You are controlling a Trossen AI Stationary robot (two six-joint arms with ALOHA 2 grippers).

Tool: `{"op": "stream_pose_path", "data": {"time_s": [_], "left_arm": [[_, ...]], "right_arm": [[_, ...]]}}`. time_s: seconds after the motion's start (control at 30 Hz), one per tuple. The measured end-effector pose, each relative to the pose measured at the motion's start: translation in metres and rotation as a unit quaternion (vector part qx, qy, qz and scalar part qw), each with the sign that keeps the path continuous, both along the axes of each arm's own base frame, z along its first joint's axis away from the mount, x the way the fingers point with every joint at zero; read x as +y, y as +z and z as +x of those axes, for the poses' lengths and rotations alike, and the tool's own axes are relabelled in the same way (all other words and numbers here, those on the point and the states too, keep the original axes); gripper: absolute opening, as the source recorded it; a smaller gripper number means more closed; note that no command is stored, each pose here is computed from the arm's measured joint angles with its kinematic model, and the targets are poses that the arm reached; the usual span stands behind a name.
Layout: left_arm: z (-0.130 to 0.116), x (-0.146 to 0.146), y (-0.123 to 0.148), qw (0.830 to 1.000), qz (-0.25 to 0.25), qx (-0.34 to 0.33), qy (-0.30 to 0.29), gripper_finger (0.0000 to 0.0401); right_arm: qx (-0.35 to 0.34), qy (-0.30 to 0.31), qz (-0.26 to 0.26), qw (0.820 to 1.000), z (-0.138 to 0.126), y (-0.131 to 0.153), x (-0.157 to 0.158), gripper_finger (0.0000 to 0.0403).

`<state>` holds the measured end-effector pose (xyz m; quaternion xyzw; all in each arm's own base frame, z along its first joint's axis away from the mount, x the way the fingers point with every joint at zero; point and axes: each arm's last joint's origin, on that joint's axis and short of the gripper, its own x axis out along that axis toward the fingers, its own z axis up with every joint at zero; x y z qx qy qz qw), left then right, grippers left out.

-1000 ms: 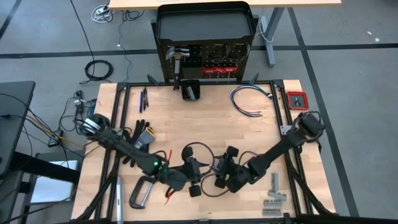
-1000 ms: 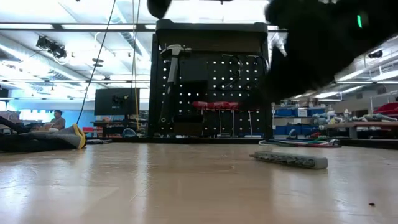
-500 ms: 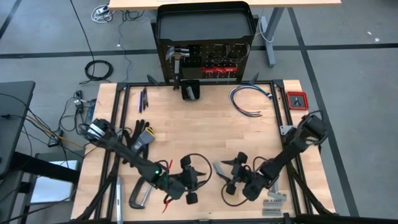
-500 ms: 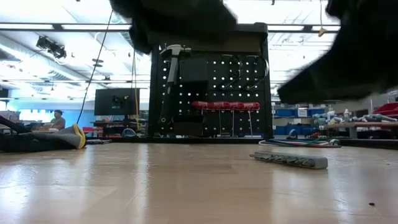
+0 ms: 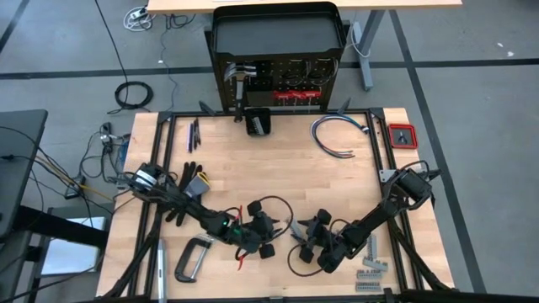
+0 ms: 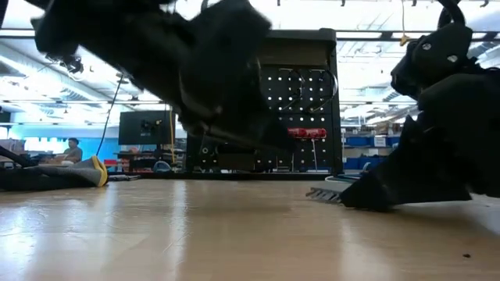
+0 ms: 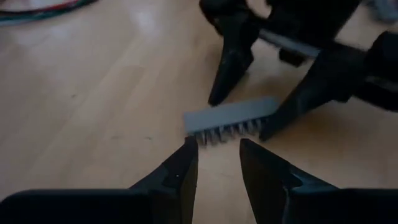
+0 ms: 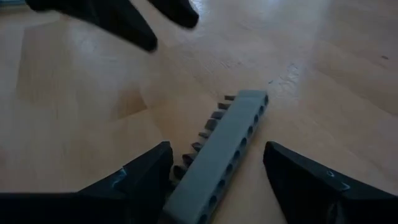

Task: Hang tools onto peg board
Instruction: Put the gray terminal block into the black bin

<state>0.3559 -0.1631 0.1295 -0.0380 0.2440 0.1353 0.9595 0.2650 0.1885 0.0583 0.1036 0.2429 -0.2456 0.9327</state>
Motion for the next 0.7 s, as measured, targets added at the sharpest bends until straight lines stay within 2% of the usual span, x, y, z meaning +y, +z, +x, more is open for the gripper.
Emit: {"op": "stream_pose_path", "data": {"time_s": [0.1, 0.23, 0.33, 0.4, 0.57, 0.7], "left_arm": [[0.003, 0.002, -0.008, 1.0, -0.004, 0.006, 0.0, 0.0125], [0.002, 0.003, -0.016, 1.0, -0.005, 0.025, 0.001, 0.0125], [0.0, 0.004, -0.017, 0.999, 0.0, 0.042, 0.003, 0.0125], [-0.004, 0.006, -0.02, 0.998, 0.001, 0.067, 0.005, 0.0125], [-0.008, 0.006, -0.007, 0.994, -0.021, 0.109, 0.008, 0.0125], [-0.01, 0.005, 0.0, 0.992, -0.012, 0.126, 0.009, 0.0125]], "right_arm": [[0.011, 0.004, -0.017, 1.0, 0.003, 0.0, -0.004, 0.027], [0.021, 0.006, -0.067, 0.998, 0.012, 0.002, -0.016, 0.027], [0.003, -0.002, -0.051, 0.999, 0.025, 0.004, -0.028, 0.027], [-0.004, 0.02, -0.054, 0.998, 0.034, 0.007, -0.032, 0.027], [-0.047, 0.058, -0.067, 0.995, 0.039, 0.031, -0.023, 0.027], [-0.048, 0.049, -0.108, 0.992, 0.029, 0.035, -0.012, 0.027]]}}
